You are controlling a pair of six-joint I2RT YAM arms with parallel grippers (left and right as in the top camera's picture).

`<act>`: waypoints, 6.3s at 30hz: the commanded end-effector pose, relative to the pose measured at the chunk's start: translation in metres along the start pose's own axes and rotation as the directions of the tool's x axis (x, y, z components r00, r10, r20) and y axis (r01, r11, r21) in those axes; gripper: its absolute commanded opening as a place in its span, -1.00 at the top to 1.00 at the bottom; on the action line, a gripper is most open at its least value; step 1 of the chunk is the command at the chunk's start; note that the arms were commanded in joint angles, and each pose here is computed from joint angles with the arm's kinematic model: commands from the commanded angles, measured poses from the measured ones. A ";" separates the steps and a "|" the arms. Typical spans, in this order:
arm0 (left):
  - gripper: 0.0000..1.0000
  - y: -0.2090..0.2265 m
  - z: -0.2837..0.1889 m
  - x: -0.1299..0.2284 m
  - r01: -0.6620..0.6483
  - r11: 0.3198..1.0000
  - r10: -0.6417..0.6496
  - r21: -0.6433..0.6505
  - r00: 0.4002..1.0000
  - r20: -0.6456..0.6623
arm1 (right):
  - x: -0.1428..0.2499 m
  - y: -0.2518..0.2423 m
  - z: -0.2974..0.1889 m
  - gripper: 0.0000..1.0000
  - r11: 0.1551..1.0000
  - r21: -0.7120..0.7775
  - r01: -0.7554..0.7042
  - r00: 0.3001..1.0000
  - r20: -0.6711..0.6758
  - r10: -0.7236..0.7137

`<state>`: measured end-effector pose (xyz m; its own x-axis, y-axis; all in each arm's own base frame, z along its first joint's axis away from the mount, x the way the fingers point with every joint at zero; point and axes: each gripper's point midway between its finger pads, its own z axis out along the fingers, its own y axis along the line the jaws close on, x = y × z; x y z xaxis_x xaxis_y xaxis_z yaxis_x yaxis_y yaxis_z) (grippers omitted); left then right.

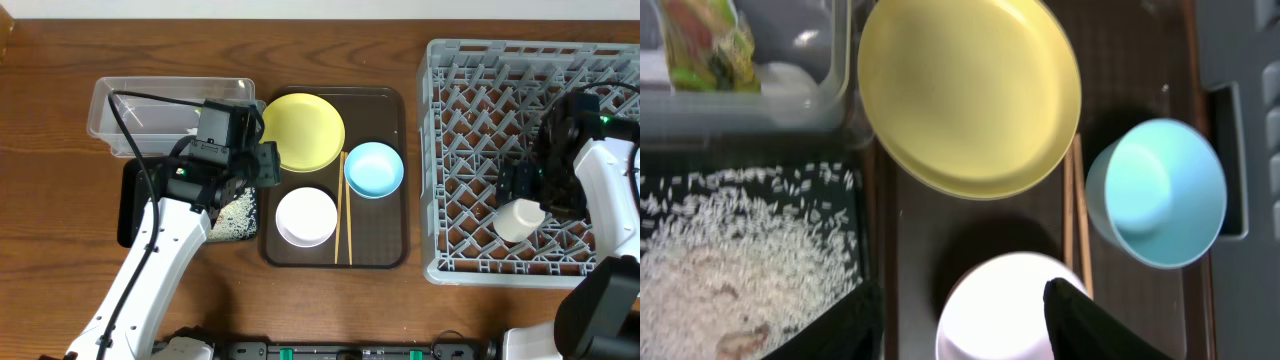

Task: Sort waste into correct bins and load items into the dishwasher rack
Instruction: 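Move right gripper back over the light-blue bowl on the tray, then grasp the light-blue bowl and set it upright in the dish rack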

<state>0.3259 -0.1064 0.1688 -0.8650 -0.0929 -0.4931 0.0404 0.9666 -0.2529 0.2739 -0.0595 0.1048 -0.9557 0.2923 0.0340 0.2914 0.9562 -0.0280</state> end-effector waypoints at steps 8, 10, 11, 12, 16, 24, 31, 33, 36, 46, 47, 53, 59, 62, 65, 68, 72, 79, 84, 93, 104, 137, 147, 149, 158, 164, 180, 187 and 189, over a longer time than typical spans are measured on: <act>-0.16 0.055 -0.014 0.020 0.147 0.941 -0.158 -0.304 0.987 -0.011 | -0.062 0.113 -0.123 -0.81 0.794 -0.335 0.507 0.764 0.602 -0.234; -0.18 0.068 -0.018 0.026 0.225 0.901 -0.238 -0.371 0.971 0.009 | -0.062 0.135 -0.129 -0.79 0.756 -0.308 0.578 0.712 0.643 -0.283; -0.19 0.070 -0.019 0.029 0.253 0.890 -0.269 -0.380 0.963 0.012 | -0.060 0.147 -0.129 -0.78 0.732 -0.292 0.616 0.686 0.655 -0.316; -0.20 0.073 -0.020 0.031 0.286 0.876 -0.303 -0.388 0.953 0.017 | -0.057 0.158 -0.128 -0.77 0.707 -0.277 0.651 0.662 0.663 -0.350; -0.26 0.086 -0.024 0.033 0.370 0.834 -0.388 -0.410 0.921 0.044 | -0.048 0.196 -0.110 -0.74 0.647 -0.198 0.736 0.595 0.645 -0.479; -0.37 0.104 -0.028 0.030 0.426 0.797 -0.439 -0.427 0.895 0.073 | -0.045 0.238 -0.048 -0.69 0.617 -0.036 0.786 0.542 0.521 -0.660; -0.39 0.105 -0.028 0.030 0.427 0.797 -0.440 -0.427 0.895 0.073 | -0.058 0.254 0.001 -0.54 0.658 0.052 0.752 0.573 0.443 -0.690; -0.39 0.105 -0.028 0.030 0.427 0.797 -0.440 -0.427 0.895 0.073 | -0.060 0.256 0.014 -0.47 0.672 0.050 0.739 0.594 0.423 -0.684; -0.39 0.105 -0.028 0.030 0.427 0.797 -0.440 -0.427 0.895 0.073 | -0.060 0.256 0.035 -0.31 0.694 0.031 0.719 0.631 0.387 -0.672; -0.39 0.105 -0.028 0.030 0.427 0.797 -0.440 -0.427 0.895 0.074 | -0.054 0.258 0.060 0.57 0.700 0.007 0.714 0.660 0.327 -0.677; -0.39 0.105 -0.028 0.030 0.427 0.797 -0.440 -0.427 0.895 0.073 | -0.053 0.258 0.061 0.70 0.700 0.007 0.714 0.660 0.325 -0.677; -0.39 0.105 -0.028 0.030 0.427 0.797 -0.440 -0.427 0.895 0.074 | -0.048 0.253 0.063 0.98 0.709 0.001 0.705 0.677 0.294 -0.674; -0.39 0.105 -0.028 0.030 0.427 0.797 -0.440 -0.428 0.895 0.073 | -0.046 0.251 0.062 0.98 0.709 0.000 0.705 0.679 0.289 -0.675; -0.39 0.105 -0.028 0.030 0.427 0.797 -0.440 -0.427 0.895 0.073 | -0.048 0.251 0.052 0.99 0.715 0.002 0.699 0.680 0.310 -0.665; -0.40 0.105 -0.028 0.030 0.427 0.797 -0.440 -0.427 0.895 0.073 | -0.054 0.249 0.029 0.98 0.725 0.015 0.688 0.671 0.368 -0.644; -0.40 0.105 -0.028 0.030 0.427 0.797 -0.440 -0.427 0.895 0.073 | -0.068 0.238 -0.003 0.98 0.763 0.065 0.643 0.666 0.444 -0.599; -0.40 0.105 -0.028 0.030 0.427 0.797 -0.440 -0.427 0.895 0.074 | -0.084 0.217 -0.058 0.98 0.809 0.130 0.574 0.627 0.566 -0.536; -0.40 0.104 -0.027 0.029 0.428 0.798 -0.440 -0.425 0.895 0.077 | -0.121 0.155 -0.142 0.98 0.901 0.316 0.298 0.525 0.734 -0.431; -0.40 0.104 -0.027 0.029 0.428 0.798 -0.440 -0.425 0.895 0.077 | -0.148 0.090 -0.182 0.98 0.857 0.514 -0.043 0.491 0.758 -0.430; -0.39 0.104 -0.028 0.029 0.428 0.798 -0.440 -0.425 0.895 0.077 | -0.188 0.062 -0.201 0.98 0.764 0.618 -0.186 0.438 0.748 -0.499; -0.40 0.104 -0.028 0.029 0.428 0.798 -0.440 -0.425 0.895 0.077 | -0.218 0.083 -0.129 0.98 0.730 0.676 -0.102 0.511 0.665 -0.544; -0.40 0.104 -0.028 0.029 0.428 0.798 -0.439 -0.425 0.895 0.076 | -0.217 0.120 -0.083 0.98 0.686 0.726 -0.039 0.536 0.595 -0.599; -0.40 0.104 -0.028 0.029 0.428 0.798 -0.439 -0.425 0.895 0.076 | -0.199 0.136 -0.074 0.98 0.728 0.686 -0.023 0.552 0.615 -0.562; -0.40 0.104 -0.028 0.029 0.428 0.798 -0.439 -0.425 0.895 0.076 | -0.199 0.135 -0.074 0.98 0.729 0.684 -0.031 0.554 0.619 -0.557; -0.40 0.104 -0.028 0.029 0.428 0.797 -0.440 -0.425 0.895 0.076 | -0.213 0.113 -0.116 0.98 0.635 0.751 -0.181 0.516 0.622 -0.589; -0.40 0.104 -0.028 0.029 0.428 0.797 -0.440 -0.425 0.895 0.076 | -0.217 0.110 -0.121 0.98 0.602 0.780 -0.171 0.517 0.591 -0.619; -0.40 0.104 -0.028 0.029 0.428 0.798 -0.439 -0.425 0.895 0.076 | -0.215 0.115 -0.081 0.98 0.569 0.812 -0.129 0.574 0.529 -0.625; -0.40 0.104 -0.028 0.029 0.428 0.798 -0.439 -0.425 0.895 0.076 | -0.192 0.130 -0.063 0.98 0.636 0.763 -0.115 0.593 0.567 -0.572; -0.40 0.104 -0.028 0.029 0.428 0.798 -0.439 -0.425 0.895 0.076 | -0.184 0.136 -0.054 0.98 0.686 0.723 -0.080 0.603 0.584 -0.544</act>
<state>0.2889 -0.0067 0.1444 -0.7762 -0.5110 -0.3695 -0.5292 0.8465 -0.0589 0.4977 0.0058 0.1601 -0.7820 -0.4208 -0.4598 0.2034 0.5250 -0.8264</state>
